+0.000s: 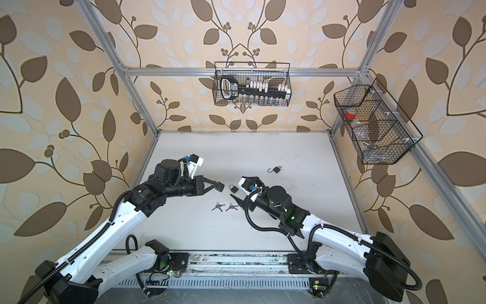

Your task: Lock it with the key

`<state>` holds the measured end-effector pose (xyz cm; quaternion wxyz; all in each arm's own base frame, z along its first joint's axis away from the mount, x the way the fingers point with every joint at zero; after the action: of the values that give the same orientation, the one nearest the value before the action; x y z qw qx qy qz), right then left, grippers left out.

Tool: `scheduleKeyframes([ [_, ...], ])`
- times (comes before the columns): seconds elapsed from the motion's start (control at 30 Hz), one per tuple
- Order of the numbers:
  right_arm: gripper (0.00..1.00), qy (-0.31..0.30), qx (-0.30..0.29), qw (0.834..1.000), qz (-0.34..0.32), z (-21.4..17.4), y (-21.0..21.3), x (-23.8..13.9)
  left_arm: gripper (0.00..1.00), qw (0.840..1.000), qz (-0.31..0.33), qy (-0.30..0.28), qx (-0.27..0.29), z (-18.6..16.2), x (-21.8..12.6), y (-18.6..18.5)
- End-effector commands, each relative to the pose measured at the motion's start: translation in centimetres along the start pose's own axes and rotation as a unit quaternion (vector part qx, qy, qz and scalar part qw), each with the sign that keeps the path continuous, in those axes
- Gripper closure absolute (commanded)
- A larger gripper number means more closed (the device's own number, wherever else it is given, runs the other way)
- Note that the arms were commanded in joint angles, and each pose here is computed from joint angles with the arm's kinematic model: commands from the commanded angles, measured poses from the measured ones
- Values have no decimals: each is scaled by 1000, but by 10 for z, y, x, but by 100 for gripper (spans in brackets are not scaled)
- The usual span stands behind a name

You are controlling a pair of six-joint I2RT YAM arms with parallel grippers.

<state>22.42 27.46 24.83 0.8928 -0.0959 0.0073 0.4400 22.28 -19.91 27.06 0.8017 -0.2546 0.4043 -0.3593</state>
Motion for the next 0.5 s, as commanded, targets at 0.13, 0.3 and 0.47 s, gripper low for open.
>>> scheduleKeyframes([
  [0.13,21,-29,-52,998,19,23,14,14,100,998,-51,-11,24,8,0,-23],
  [0.3,28,-13,-55,998,27,26,19,34,100,999,-46,-10,24,6,0,-23],
  [0.47,35,-12,-46,999,23,29,19,45,100,999,-42,-8,22,6,0,-22],
])
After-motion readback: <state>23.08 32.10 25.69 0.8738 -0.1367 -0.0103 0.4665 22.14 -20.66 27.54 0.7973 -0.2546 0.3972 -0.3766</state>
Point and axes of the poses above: each gripper's point midway between its finger pads, its own x axis out along the fingers, its own y axis along the line the jaws close on, z = x × y, the point moved 2 cm from there along -x, back along the fingers, and after that the axes turned 4 degrees about x, right-handed, at the moved point
